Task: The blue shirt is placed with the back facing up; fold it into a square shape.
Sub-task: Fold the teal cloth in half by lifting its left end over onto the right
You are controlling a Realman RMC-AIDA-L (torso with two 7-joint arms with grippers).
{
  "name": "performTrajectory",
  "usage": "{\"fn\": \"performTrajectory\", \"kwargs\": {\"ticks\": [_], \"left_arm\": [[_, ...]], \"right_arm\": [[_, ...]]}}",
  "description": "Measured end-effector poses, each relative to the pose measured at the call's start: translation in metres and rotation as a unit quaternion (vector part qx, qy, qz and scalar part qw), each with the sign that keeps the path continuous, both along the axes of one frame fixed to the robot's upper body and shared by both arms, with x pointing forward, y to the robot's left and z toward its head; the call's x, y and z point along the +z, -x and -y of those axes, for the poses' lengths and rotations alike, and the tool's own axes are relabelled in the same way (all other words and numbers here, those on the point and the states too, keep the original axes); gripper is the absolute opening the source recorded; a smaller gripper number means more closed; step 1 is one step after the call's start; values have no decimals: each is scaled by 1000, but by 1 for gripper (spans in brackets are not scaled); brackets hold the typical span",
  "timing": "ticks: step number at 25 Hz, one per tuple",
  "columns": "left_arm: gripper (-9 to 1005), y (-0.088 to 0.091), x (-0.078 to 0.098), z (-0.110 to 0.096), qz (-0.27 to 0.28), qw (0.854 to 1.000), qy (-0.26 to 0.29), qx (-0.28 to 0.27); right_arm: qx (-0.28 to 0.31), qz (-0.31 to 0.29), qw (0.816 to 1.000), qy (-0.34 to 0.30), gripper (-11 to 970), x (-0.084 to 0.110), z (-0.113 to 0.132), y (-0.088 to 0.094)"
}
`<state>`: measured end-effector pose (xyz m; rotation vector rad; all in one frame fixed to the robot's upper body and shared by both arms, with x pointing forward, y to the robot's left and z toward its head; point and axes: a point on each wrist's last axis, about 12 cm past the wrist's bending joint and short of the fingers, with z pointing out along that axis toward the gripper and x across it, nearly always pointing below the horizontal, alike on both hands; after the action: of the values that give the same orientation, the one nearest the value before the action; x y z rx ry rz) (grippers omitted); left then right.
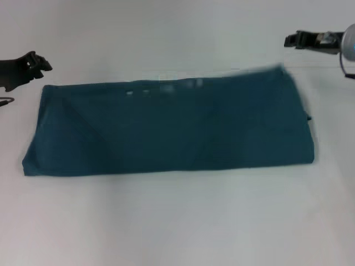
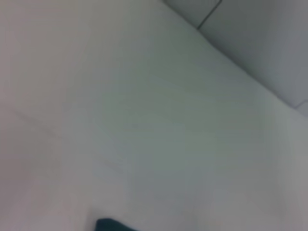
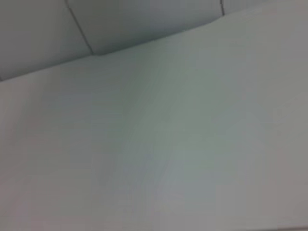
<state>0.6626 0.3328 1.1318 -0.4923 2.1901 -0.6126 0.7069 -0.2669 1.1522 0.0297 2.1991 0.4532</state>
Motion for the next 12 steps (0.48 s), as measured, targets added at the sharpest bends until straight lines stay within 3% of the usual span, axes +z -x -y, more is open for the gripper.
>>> {"fn": "performTrajectory", "kwargs": {"ticks": [2, 7, 12], "left_arm": [[173, 0, 0, -1, 5, 1000, 8, 6], [395, 3, -2, -5, 8, 1000, 22, 13], [527, 13, -5, -10, 8, 999, 45, 10]], "right_arm": [[-5, 3, 1000, -2, 209, 5, 5, -2], [-8, -6, 1000, -8, 355, 8, 18, 0], [2, -39, 998, -55, 562, 0, 35, 17]]}}
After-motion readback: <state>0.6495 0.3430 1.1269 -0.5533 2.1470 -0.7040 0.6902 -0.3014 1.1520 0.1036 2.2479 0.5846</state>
